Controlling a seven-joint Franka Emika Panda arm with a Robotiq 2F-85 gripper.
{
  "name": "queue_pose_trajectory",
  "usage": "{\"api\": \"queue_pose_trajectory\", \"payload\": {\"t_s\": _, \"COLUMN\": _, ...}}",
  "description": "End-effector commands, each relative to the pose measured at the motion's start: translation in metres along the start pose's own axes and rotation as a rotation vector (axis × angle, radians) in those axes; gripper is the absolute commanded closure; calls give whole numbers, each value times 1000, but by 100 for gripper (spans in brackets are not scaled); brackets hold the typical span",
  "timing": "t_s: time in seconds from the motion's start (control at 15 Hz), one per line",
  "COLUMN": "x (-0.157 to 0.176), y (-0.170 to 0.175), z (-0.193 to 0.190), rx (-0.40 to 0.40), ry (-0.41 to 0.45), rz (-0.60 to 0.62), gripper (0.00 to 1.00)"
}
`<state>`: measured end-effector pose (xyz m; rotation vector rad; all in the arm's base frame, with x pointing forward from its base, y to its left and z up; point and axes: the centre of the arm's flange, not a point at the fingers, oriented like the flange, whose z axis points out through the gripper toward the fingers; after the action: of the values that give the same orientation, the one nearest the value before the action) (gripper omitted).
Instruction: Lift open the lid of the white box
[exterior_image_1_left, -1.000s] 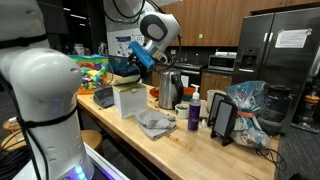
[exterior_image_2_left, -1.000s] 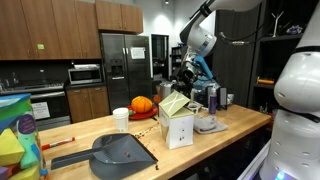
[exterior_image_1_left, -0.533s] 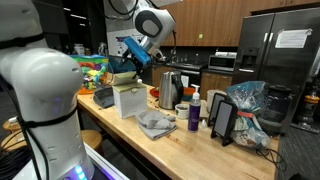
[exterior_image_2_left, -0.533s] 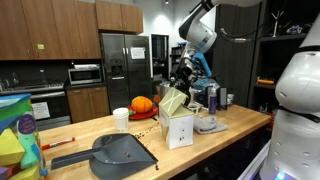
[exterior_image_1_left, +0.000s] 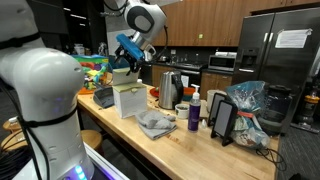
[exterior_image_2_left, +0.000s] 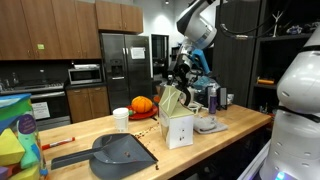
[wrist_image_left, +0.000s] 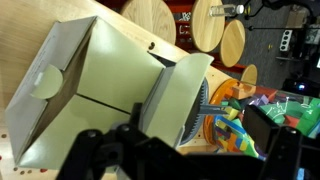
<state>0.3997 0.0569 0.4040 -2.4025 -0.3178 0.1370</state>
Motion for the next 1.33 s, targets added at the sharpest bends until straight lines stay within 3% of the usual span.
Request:
{"api": "queue_pose_trajectory", "payload": {"t_s": 0.0, "x": -11, "y": -20, "z": 2, "rx": -17, "ry": 24, "rz": -11, "gripper": 0}}
{"api": "queue_pose_trajectory", "payload": {"t_s": 0.47, "x": -13, "y": -44, "z": 11, "rx": -63, "ry": 61, "rz": -80, "gripper": 0}}
{"api": "queue_pose_trajectory", "payload": {"t_s": 1.27, "x": -6, "y": -67, "z": 27, "rx": -125, "ry": 199, "rz": -197, "gripper": 0}}
